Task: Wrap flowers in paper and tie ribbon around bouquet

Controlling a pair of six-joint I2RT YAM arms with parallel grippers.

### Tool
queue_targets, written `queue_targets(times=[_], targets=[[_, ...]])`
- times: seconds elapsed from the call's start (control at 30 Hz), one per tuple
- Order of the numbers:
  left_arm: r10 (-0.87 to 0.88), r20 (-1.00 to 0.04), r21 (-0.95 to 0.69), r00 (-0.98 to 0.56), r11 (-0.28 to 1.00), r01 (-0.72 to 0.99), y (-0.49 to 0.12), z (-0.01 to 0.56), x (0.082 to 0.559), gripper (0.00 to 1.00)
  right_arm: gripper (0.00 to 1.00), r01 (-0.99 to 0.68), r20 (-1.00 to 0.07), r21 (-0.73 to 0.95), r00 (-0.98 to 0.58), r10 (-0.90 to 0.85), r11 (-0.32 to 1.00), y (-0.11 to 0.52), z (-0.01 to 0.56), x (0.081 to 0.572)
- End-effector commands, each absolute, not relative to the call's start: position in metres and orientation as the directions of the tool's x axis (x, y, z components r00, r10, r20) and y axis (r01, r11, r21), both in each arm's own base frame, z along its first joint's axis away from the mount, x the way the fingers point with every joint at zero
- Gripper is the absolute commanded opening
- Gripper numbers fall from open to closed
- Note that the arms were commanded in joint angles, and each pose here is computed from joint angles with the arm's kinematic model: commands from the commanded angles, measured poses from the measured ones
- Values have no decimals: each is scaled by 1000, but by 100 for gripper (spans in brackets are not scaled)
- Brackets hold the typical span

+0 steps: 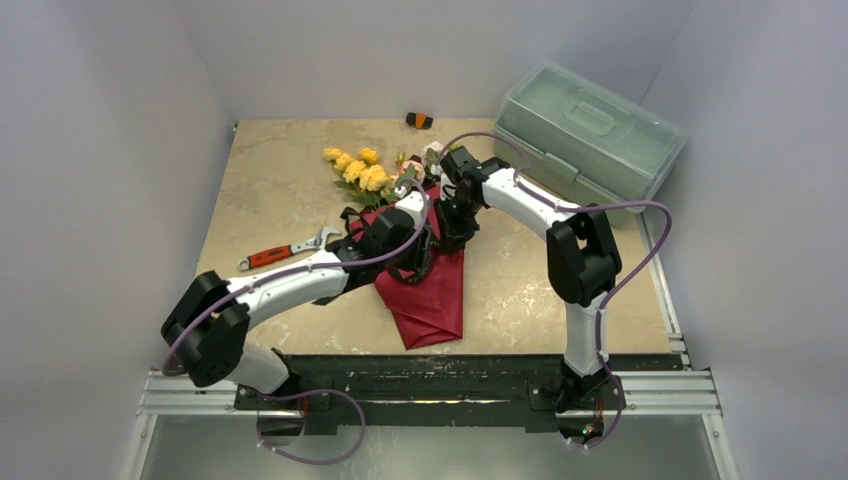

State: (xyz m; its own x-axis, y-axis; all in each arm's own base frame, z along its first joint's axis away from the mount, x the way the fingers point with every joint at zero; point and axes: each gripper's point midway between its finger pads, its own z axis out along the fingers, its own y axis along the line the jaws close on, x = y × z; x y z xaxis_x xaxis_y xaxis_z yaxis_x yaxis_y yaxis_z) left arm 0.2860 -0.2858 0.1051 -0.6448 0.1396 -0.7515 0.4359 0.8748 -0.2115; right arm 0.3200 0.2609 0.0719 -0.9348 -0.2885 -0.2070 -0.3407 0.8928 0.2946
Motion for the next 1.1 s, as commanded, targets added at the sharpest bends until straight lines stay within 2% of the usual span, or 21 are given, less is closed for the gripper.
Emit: queue_targets(times=[0.0, 0.27, 0.67, 1.07], targets=[[71, -834, -188, -547, 896, 403, -270, 160, 295, 45, 28, -347, -264, 366, -929, -261, 864, 282, 109, 333], [55, -836, -129, -546, 947, 293, -230, 168, 288, 46, 50, -297, -328, 361, -928, -177, 884, 294, 127, 363], [36, -825, -123, -563, 963, 241, -208, 160, 274, 43, 53, -171, -320, 199, -942, -101, 965, 280, 85, 397], [37, -822, -119, -569, 965, 235, -204, 155, 272, 43, 52, -160, -298, 181, -949, -101, 970, 301, 62, 403]])
